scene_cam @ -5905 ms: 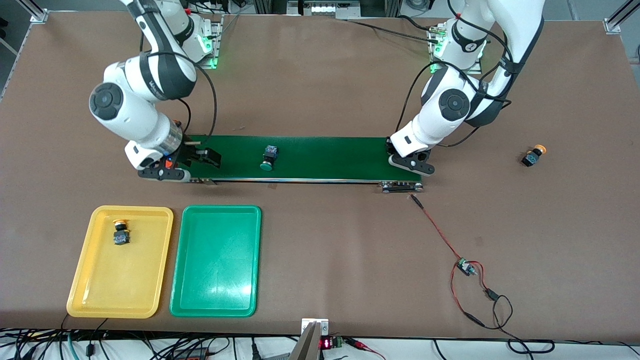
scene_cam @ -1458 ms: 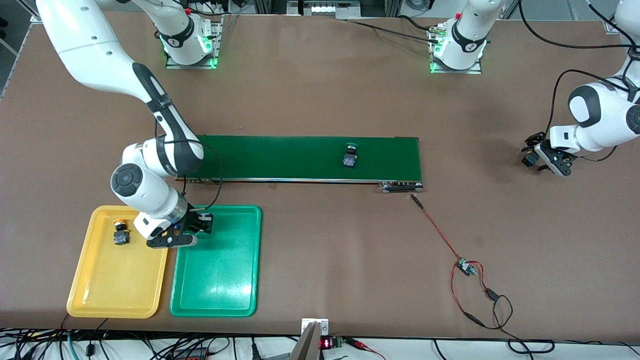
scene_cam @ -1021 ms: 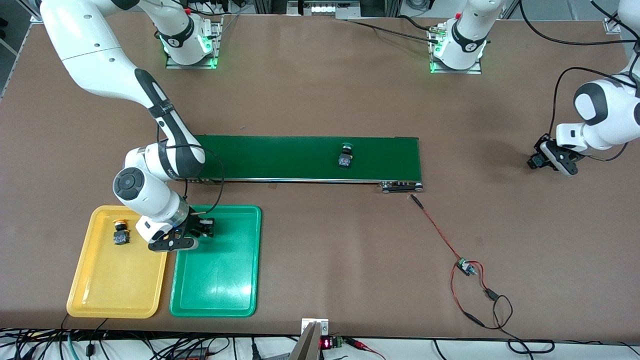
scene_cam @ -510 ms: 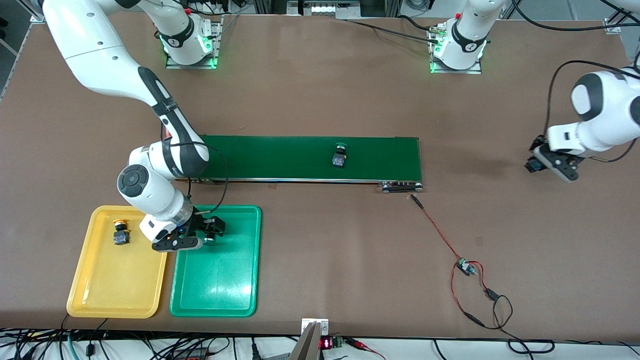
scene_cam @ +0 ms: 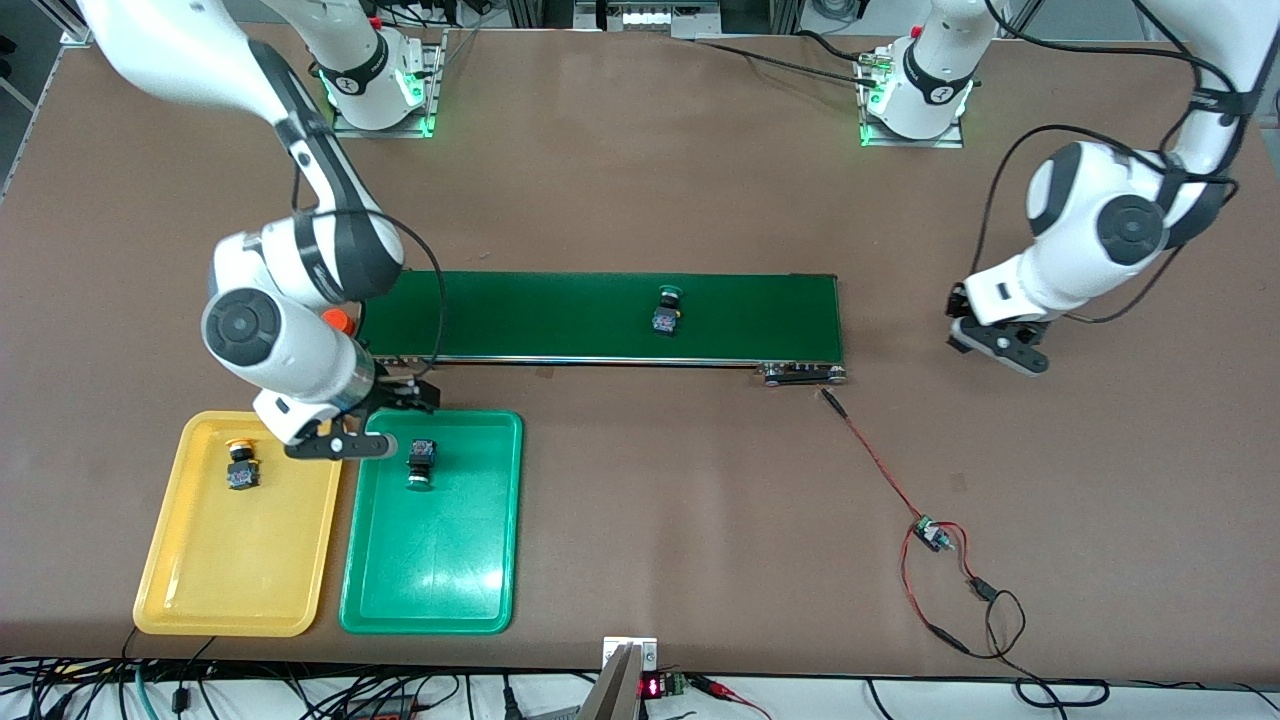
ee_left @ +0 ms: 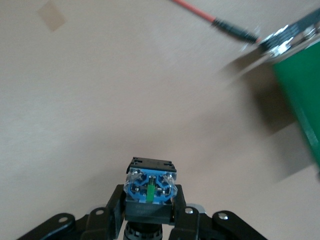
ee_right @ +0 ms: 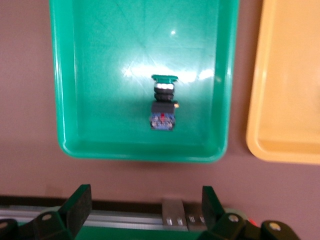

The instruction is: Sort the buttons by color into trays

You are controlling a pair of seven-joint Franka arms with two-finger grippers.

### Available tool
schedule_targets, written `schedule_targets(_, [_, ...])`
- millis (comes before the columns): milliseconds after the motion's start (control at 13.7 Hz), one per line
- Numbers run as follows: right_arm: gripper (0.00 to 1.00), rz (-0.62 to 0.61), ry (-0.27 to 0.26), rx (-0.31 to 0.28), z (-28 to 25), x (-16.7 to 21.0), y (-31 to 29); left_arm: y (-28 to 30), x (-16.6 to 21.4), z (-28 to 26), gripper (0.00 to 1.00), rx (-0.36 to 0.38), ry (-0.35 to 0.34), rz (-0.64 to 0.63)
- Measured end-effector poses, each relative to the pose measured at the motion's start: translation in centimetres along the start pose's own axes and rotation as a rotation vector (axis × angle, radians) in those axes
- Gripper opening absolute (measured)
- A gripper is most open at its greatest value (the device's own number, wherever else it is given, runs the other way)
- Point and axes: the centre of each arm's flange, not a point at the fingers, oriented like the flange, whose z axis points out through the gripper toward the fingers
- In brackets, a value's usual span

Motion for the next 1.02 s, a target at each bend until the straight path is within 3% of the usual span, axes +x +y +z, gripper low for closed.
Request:
schedule_targets(219, [0.98,0.004,-0.008,-0.026,-3.9,-3.4,0.6,3.9,2.1,-0.9,0.42,0.004,0.019,-0.111])
schedule_targets(510, [1.00,0.036,-0.011,-0.005,-6.0,-8.7,1.5,8.7,4.4,-2.1,0.42,-0.007,0.047,-0.231])
schedule_targets(802, [1.00,0.045,0.137,0.025,-4.5,-13.3,2.0,13.9,5.5,-0.7,0.42,-0.040,0.021,-0.279])
schedule_targets(1021, [1.00,0.146,0.150,0.062,-3.2,-15.9,0.7,16.7,5.8,0.7,0.42,-0.067,-0.004,-0.260])
